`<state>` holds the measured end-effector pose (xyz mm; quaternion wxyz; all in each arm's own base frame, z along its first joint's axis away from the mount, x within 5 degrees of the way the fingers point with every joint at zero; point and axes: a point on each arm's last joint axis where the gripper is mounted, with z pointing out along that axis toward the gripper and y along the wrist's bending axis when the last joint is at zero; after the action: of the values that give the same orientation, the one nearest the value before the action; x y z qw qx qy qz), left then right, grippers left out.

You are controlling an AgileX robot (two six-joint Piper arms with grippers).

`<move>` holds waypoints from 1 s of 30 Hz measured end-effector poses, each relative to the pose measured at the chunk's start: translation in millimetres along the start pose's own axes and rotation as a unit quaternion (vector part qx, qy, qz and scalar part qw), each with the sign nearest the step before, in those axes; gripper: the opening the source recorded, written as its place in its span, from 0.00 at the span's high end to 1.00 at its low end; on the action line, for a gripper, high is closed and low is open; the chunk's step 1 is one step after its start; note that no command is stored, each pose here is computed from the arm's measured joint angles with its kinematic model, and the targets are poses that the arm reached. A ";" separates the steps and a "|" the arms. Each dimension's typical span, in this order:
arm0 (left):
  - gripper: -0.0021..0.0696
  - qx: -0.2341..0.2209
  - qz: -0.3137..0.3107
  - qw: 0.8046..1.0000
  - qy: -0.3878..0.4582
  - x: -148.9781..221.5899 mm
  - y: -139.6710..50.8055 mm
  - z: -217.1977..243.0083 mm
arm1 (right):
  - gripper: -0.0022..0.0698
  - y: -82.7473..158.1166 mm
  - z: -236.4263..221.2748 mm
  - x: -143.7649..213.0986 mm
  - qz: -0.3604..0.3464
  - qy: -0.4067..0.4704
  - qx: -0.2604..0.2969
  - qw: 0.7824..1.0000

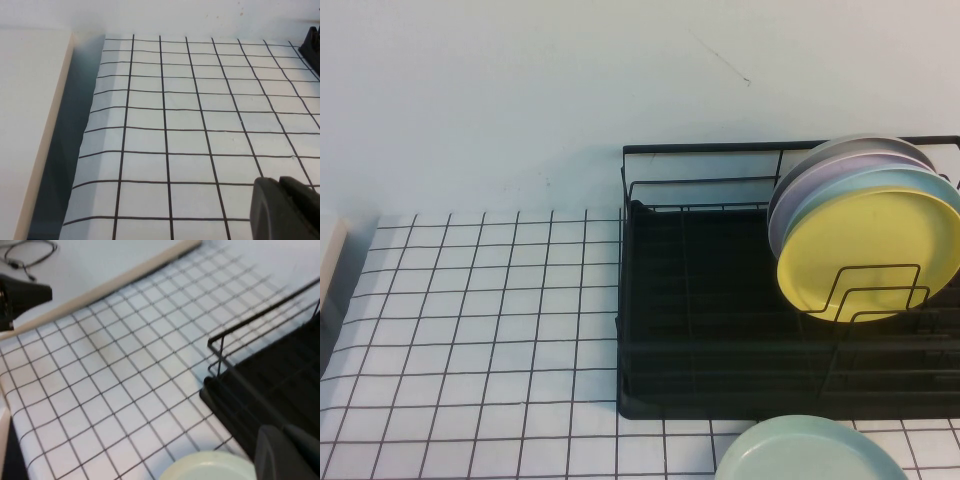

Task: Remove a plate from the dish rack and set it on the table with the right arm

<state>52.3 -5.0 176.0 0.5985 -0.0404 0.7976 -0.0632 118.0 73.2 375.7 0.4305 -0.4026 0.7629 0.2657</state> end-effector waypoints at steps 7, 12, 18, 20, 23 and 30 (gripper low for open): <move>0.98 0.000 0.000 1.000 0.000 0.0 0.0 0.0 | 0.97 70.5 -56.0 5.3 -0.097 -0.097 0.068 0.988; 0.98 0.000 0.000 1.000 0.000 0.0 0.0 0.0 | 0.97 97.7 -78.0 19.5 -0.112 -0.129 0.126 0.977; 0.98 0.000 0.000 1.000 0.000 0.0 0.0 0.0 | 0.97 107.3 -75.6 47.7 -0.097 -0.103 0.137 0.981; 0.98 0.000 0.000 1.000 0.000 0.0 0.0 0.0 | 0.97 109.1 -72.1 56.7 -0.095 -0.077 0.124 0.985; 0.98 0.000 0.000 1.000 0.001 0.2 0.0 0.0 | 0.97 102.2 -67.0 71.9 -0.087 -0.020 0.140 0.986; 0.98 0.000 0.000 1.000 0.001 0.2 0.0 0.0 | 0.97 82.1 -67.8 87.8 -0.124 -0.074 0.292 0.945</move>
<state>52.3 -5.0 175.8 0.5978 -0.0404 0.7981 -0.0632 -8.0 32.2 337.1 0.6141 -0.3299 0.7169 0.0050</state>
